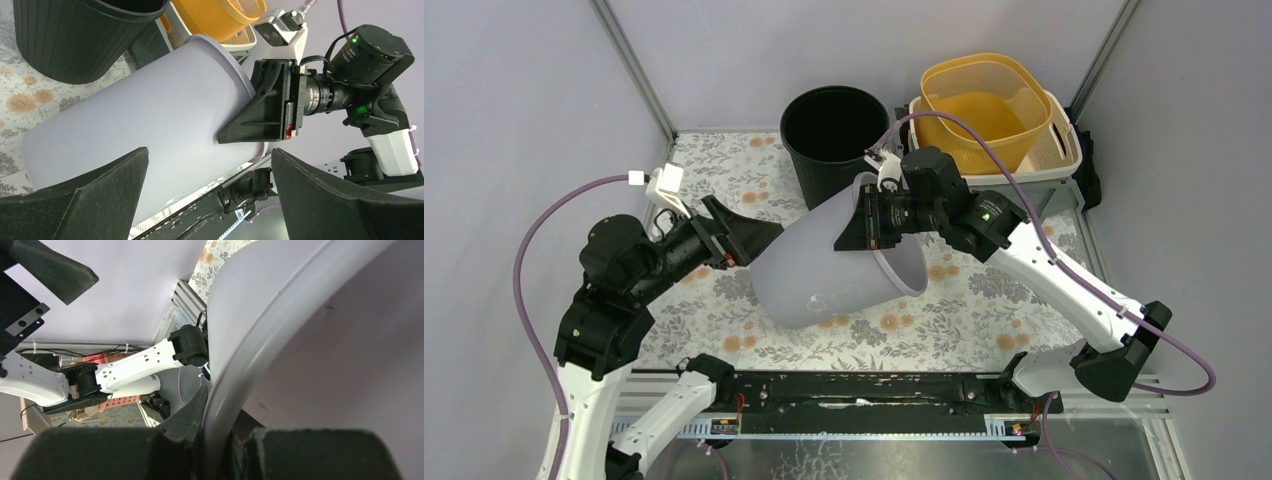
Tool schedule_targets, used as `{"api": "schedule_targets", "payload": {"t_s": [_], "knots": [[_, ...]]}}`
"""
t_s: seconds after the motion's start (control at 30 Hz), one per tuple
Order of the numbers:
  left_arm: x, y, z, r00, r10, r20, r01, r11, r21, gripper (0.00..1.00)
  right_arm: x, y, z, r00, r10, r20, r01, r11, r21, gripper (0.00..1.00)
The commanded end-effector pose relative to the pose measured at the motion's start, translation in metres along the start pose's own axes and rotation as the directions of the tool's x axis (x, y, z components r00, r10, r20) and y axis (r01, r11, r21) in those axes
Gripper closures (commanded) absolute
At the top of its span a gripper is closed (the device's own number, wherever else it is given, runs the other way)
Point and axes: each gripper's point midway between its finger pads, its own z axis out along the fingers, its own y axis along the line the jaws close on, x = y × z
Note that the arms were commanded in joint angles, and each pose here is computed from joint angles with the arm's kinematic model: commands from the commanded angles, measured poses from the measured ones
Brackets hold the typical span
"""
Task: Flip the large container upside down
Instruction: Turn the container upside down at the center of the board.
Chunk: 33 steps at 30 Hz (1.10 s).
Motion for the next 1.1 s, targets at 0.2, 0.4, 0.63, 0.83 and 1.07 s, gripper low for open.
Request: {"api": "schedule_targets", "payload": {"t_s": [0.2,0.4,0.63,0.83,1.07], "knots": [[0.009,0.003,0.004,0.999,-0.016,-0.03,0.016,1.0,0.014,0.0,-0.014,0.038,-0.018,0.993,-0.054,0.109,0.073,0.981,-0.177,1.0],[0.012,0.007,0.006,0.999,-0.021,-0.032,0.021,1.0,0.002,0.0,-0.012,0.034,-0.013,0.993,-0.042,0.109,0.062,0.98,-0.189,1.0],[0.016,0.012,0.009,0.999,-0.027,-0.042,0.026,1.0,-0.01,0.0,-0.009,0.031,-0.005,0.993,-0.018,0.117,0.043,0.975,-0.217,1.0],[0.018,0.016,0.01,0.999,-0.029,-0.044,0.028,0.999,-0.022,0.0,-0.011,0.033,0.004,0.993,0.028,0.116,0.005,0.961,-0.277,1.0],[0.015,0.011,0.01,0.998,-0.038,-0.041,0.038,0.999,-0.002,0.0,-0.013,0.043,0.013,0.992,0.095,0.079,-0.052,0.904,-0.425,1.0]]}}
